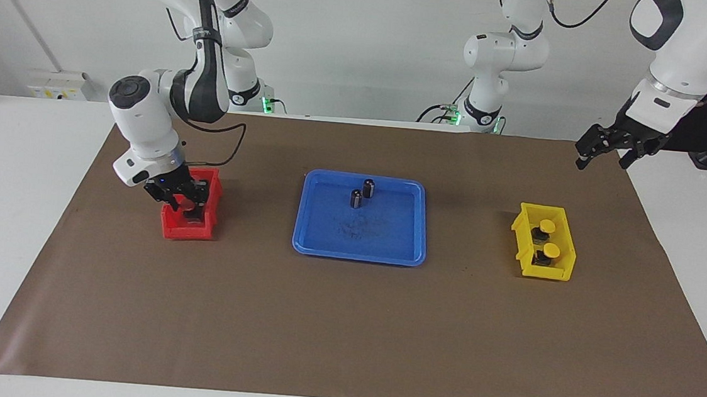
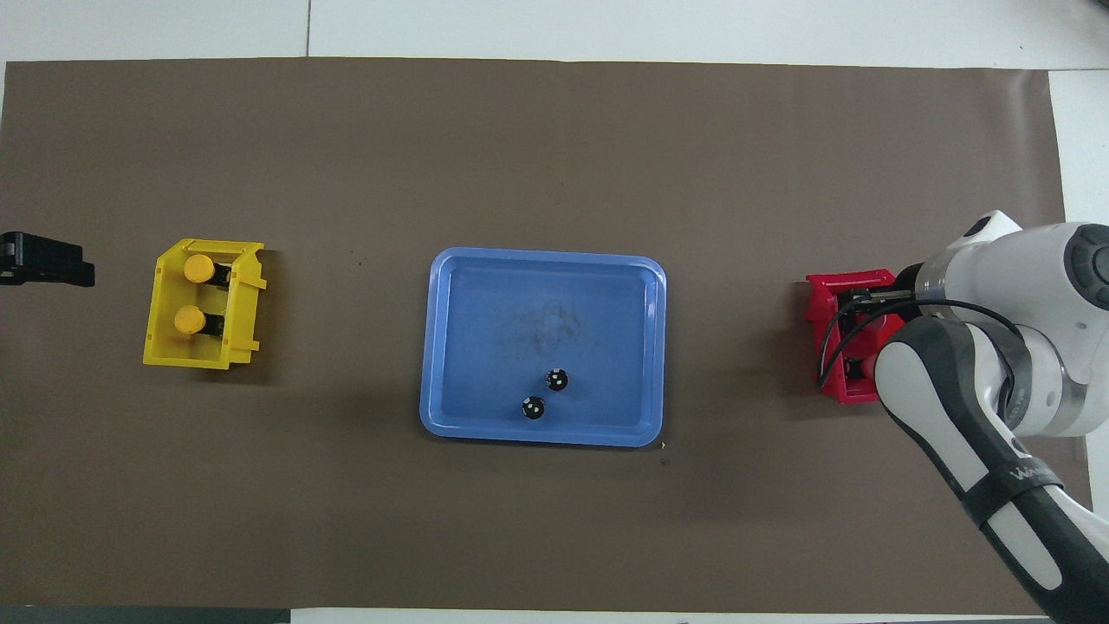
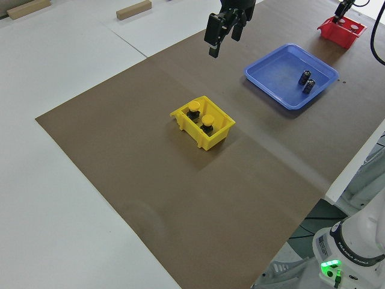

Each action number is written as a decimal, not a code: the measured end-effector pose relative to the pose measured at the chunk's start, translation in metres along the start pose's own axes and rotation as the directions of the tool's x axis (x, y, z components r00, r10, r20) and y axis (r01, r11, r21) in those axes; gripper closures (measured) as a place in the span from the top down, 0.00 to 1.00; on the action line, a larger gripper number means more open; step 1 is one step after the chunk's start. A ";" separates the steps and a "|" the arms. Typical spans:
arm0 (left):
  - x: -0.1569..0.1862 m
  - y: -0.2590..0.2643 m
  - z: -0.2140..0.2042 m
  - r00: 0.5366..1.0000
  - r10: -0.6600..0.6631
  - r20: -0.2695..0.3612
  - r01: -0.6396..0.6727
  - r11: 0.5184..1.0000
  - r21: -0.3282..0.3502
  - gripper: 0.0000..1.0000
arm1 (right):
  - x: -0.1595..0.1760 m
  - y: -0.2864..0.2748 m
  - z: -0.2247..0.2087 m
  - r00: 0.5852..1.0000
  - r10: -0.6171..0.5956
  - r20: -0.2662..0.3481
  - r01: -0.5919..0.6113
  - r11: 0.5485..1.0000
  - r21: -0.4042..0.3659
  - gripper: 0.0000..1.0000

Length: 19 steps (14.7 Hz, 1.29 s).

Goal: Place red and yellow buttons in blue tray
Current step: 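Grasp the red button and carry it over the blue tray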

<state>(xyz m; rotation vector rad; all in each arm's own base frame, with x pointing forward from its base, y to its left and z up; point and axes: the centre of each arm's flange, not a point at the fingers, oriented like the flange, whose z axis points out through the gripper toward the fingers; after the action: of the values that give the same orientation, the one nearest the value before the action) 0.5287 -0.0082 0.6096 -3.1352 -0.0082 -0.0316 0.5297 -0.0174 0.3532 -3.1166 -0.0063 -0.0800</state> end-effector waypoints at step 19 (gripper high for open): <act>0.000 0.000 0.000 1.000 0.000 0.000 0.000 1.000 0.000 1.00 | 0.061 -0.028 -0.135 0.993 -0.068 0.093 0.066 0.998 0.020 0.41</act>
<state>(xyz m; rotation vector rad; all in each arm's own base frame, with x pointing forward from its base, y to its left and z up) 0.5287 -0.0082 0.6096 -3.1352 -0.0082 -0.0315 0.5835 0.0073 0.4917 -3.1000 -0.1125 0.0641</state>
